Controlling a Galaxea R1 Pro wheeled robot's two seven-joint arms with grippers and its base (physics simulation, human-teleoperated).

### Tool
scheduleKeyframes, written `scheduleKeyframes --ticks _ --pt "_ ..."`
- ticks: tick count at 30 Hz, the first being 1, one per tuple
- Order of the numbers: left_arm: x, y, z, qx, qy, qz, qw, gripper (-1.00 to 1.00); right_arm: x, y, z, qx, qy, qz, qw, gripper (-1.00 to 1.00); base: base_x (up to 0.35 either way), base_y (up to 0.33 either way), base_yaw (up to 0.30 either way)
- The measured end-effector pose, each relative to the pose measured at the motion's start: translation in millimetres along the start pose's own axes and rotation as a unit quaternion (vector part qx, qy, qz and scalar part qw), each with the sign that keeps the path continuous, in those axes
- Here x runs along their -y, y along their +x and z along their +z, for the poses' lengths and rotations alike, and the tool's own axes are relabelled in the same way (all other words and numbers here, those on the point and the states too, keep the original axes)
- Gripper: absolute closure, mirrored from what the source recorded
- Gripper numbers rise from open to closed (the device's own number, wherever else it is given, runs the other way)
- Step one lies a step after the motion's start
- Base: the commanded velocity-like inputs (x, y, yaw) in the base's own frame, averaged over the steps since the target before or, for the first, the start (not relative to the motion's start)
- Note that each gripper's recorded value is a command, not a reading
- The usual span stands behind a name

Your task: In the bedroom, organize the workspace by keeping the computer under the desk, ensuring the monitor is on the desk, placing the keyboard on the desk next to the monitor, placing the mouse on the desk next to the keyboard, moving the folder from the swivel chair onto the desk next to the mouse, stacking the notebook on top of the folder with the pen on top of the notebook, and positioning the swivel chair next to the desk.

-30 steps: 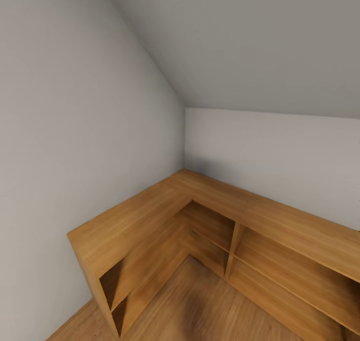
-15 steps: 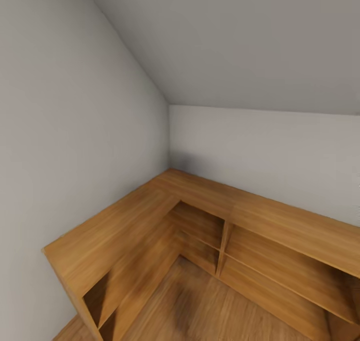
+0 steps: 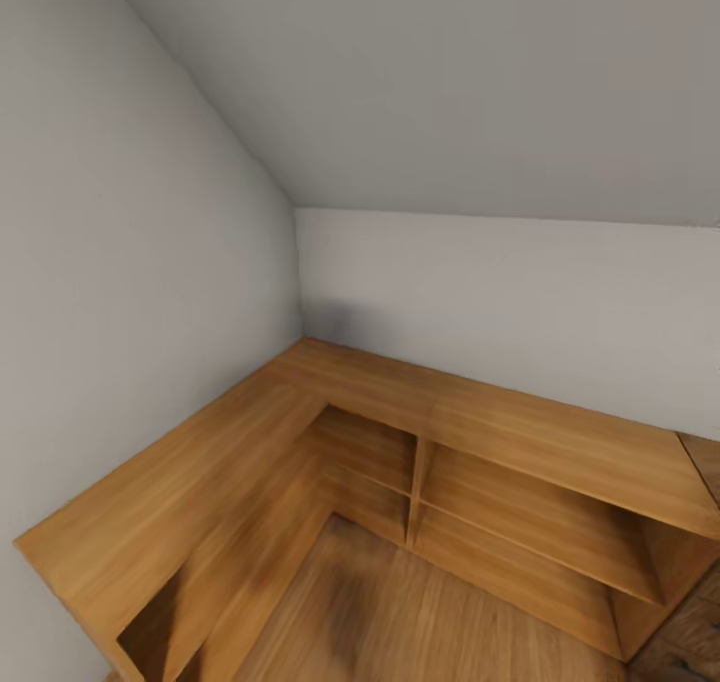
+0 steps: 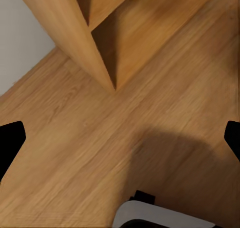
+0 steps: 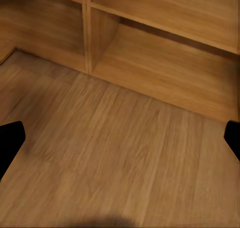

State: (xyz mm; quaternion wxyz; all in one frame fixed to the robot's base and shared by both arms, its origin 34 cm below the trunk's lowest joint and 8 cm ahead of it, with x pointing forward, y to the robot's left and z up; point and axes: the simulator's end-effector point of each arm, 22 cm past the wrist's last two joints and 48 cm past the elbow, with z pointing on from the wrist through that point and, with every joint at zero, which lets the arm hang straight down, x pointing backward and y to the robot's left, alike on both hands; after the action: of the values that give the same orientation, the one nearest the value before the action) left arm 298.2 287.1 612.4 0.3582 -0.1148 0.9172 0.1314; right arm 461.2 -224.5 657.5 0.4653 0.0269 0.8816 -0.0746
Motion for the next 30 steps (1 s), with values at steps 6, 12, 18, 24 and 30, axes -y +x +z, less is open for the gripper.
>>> scheduleKeyframes --ticks 6,12,18,24,30 --pt "-1 0 0.3 -0.001 -0.001 0.000 1.0000 -1.00 -1 0 0.1 0.000 -0.001 0.000 1.0000 -1.00 0.095 0.089 -0.292" --pt "0 1 0.2 -0.001 -0.001 0.000 1.0000 -1.00 0 0 0.3 0.000 -0.001 -0.001 1.0000 -1.00 0.013 0.012 -0.294" --pt "0 0 0.4 0.000 0.001 0.000 1.0000 -1.00 10 -4 3.2 0.010 -0.005 -0.019 0.9998 -1.00 0.001 0.001 -0.287" --pt "1 -3 0.9 0.003 0.001 -0.001 1.0000 -1.00 -4 -4 -8.9 0.041 -0.059 -0.065 0.9953 -1.00 0.000 0.000 -0.238" --pt "1 -5 1.5 0.007 0.002 -0.003 1.0000 -1.00 -21 -10 -41.2 0.113 -0.114 -0.072 0.9844 -1.00 0.000 0.000 -0.204"
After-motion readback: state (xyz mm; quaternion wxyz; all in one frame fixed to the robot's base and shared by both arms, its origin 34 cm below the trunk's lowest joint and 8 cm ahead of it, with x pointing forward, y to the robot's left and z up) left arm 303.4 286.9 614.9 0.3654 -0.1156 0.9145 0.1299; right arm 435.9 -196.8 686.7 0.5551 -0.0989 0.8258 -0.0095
